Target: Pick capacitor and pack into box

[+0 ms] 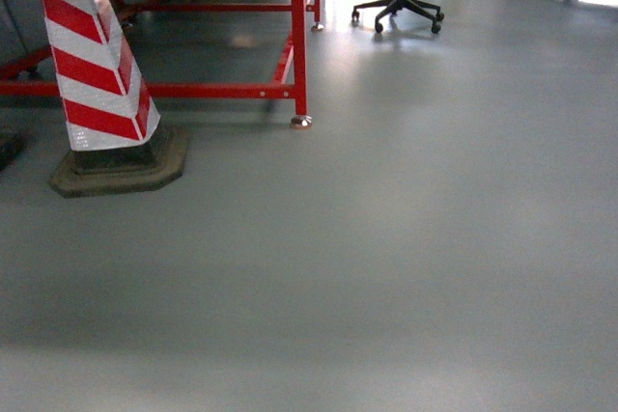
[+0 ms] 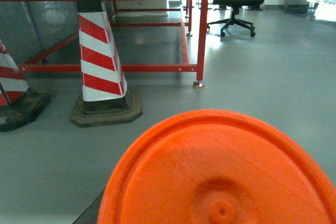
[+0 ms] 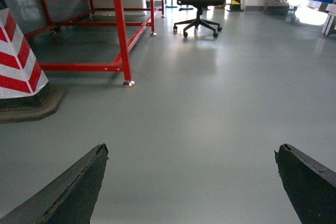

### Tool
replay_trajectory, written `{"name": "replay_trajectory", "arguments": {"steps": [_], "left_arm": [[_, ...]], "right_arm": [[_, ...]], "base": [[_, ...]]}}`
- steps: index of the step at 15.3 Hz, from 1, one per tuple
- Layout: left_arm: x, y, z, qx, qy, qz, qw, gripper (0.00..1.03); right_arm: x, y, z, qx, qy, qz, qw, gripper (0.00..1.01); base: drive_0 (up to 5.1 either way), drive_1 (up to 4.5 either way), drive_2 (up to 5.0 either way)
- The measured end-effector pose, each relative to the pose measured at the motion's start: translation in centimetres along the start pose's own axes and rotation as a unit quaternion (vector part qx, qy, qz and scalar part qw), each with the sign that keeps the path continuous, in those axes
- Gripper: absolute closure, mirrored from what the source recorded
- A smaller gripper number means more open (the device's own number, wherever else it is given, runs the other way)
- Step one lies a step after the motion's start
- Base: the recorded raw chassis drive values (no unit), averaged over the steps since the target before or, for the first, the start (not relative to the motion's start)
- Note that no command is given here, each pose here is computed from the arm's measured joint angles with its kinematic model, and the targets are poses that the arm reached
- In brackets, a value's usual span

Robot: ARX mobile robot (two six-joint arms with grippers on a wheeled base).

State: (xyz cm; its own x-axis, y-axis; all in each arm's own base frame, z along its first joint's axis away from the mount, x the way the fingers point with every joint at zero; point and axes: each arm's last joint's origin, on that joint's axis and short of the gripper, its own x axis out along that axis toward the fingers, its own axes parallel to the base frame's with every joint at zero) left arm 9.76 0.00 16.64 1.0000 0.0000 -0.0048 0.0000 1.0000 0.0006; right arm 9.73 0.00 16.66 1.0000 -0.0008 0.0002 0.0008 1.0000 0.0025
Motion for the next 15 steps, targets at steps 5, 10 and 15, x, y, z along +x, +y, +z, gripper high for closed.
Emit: {"name": "replay_trajectory", "arguments": {"steps": [5, 10, 15], "left_arm": [[0.00, 0.00, 0.00, 0.000, 0.000, 0.000, 1.0000, 0.60], [0.00, 0.00, 0.00, 0.000, 0.000, 0.000, 1.0000, 0.60], [0.00, 0.00, 0.02, 0.000, -0.001, 0.000, 1.0000, 0.60]], "right_arm": [[0.00, 0.00, 0.03, 0.000, -0.002, 0.000, 1.0000, 0.03], [0.00, 0.00, 0.01, 0.000, 0.000, 0.000, 1.0000, 0.03], [0.00, 0.00, 0.01, 0.000, -0.001, 0.000, 1.0000, 0.03]], "base": [[-5.1, 2.40, 2.4], [-5.1, 2.36, 2.4], [-5.1, 2.39, 2.4]]}}
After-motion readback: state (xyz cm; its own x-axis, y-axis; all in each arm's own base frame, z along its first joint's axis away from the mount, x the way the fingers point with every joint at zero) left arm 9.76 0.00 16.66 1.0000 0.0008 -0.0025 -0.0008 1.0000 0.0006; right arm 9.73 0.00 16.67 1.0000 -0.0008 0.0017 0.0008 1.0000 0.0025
